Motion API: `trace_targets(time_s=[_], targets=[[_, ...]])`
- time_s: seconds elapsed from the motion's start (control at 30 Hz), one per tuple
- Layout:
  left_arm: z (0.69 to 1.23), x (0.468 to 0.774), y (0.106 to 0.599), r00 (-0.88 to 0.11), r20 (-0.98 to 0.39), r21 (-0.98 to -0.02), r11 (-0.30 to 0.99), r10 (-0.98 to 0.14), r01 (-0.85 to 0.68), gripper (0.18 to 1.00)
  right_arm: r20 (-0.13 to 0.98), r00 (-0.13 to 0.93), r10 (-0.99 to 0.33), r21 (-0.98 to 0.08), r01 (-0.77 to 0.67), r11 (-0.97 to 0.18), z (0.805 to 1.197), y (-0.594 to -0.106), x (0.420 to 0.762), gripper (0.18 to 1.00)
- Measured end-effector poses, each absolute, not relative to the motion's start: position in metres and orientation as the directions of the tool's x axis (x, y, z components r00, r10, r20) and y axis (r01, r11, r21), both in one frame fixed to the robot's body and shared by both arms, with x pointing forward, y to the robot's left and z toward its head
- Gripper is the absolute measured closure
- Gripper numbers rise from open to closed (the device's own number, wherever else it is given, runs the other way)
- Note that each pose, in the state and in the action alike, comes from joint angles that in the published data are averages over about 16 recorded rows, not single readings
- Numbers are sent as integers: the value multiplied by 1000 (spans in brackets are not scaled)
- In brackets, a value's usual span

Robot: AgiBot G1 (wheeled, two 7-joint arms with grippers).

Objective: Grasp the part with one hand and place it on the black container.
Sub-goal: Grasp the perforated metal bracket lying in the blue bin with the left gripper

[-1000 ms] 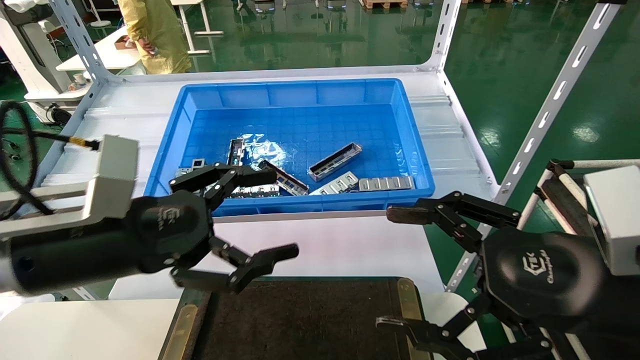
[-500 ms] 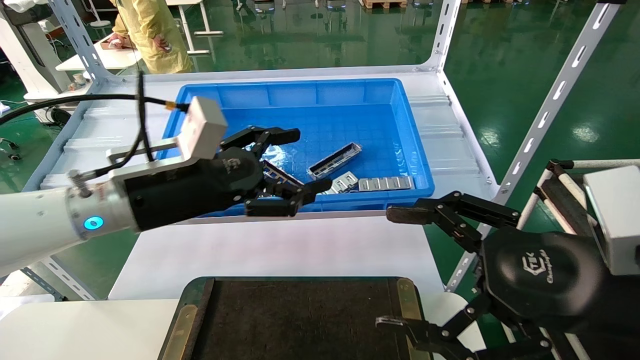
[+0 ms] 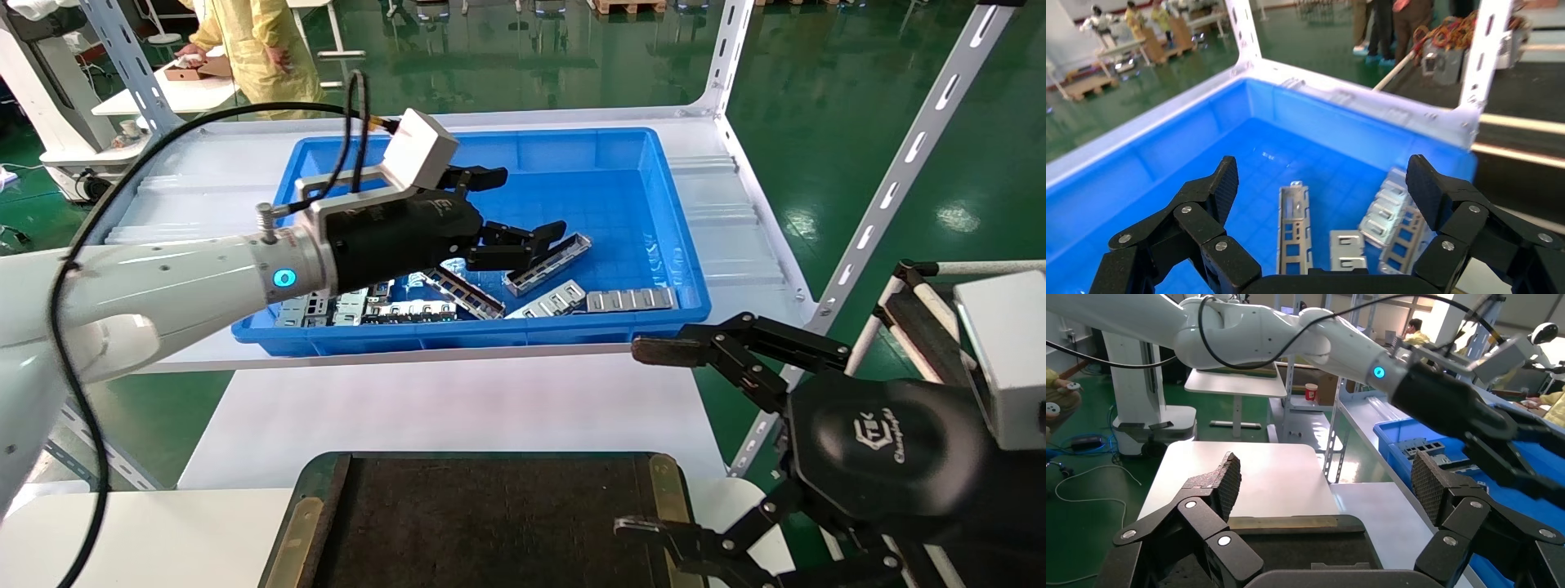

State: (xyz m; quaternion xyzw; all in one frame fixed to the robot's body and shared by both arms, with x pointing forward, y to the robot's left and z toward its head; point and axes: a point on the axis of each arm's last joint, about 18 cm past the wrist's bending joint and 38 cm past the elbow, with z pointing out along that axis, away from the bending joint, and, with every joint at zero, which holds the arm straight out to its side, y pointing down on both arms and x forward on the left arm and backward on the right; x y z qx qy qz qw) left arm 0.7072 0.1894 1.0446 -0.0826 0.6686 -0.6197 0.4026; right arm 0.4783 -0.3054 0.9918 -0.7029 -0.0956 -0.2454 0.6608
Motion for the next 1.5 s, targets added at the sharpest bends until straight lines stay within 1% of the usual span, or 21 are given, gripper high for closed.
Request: trace_targets(time_s=[0.27,0.57,0.83,1.2,1.4,1.5], targets=[[1036,738,174,-619,-423,-904,265,-661,334,184,471,861,-190,-882,459,-109,992,-305,478,178],[1018,758,173,-577,-412,-911,308,-705,274,184,471,861,-190,-882,459,-109,992,-305,478,178],[1003,765,173,-561,-397,-918,319,-727,236,184,471,861,-190,-882,459,-109,992,-305,478,178],[994,766,167,-567,-373,-927,309,-734,211,192,471,861,-190,-882,459,-109,992,-305,478,188],[991,766,164,-572,-362,-932,302,-736,201,220,471,861,-190,-882,459,-109,992,-305,478,218],[989,766,163,-574,-356,-934,299,-737,195,252,471,861,-190,-882,459,-109,992,-305,478,243]])
